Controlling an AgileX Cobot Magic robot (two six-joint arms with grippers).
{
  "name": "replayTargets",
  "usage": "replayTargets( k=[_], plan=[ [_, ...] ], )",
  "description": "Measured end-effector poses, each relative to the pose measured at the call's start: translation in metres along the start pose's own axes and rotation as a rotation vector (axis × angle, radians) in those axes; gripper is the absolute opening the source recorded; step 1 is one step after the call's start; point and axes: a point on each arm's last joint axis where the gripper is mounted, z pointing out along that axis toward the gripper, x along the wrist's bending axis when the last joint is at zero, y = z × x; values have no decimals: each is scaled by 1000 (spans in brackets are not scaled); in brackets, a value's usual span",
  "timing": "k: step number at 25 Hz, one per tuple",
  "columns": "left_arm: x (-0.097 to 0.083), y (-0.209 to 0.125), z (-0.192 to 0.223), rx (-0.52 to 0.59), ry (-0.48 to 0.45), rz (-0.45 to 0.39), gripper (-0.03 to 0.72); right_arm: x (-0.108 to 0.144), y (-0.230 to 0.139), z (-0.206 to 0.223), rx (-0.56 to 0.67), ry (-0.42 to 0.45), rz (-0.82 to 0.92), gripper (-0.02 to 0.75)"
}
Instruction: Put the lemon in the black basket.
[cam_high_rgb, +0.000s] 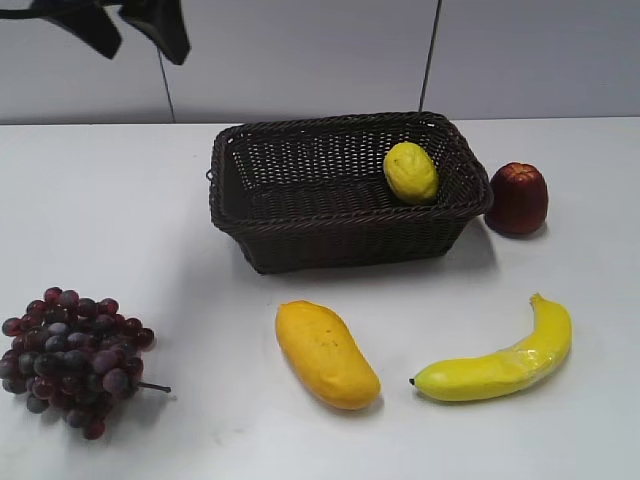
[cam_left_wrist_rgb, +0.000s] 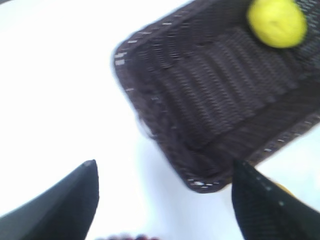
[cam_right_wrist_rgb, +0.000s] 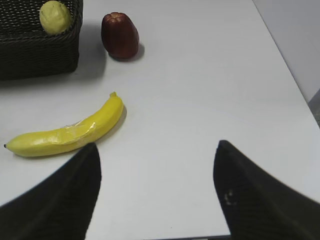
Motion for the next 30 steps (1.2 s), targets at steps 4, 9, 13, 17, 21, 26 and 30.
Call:
replayTargets(
  k=[4,9,13,17,21,26,30],
  plan=[
    [26,-30,-7,58,38,-96,601,0,0,0,0,0,0,572],
    [44,-105,-14,195,75,-198,587,0,0,0,0,0,0,572],
    [43,-177,-33,207,105,-287,586,0,0,0,0,0,0,572],
    [23,-238,-52,96,134,-316,586,0,0,0,0,0,0,572],
    [-4,-290,-75,-87,169,-288,586,0,0,0,0,0,0,572],
    [-34,-345,-105,-388,231,-227,579,0,0,0,0,0,0,572],
    [-51,-376,-121,-583,270,-183,577,0,0,0,0,0,0,572]
  ],
)
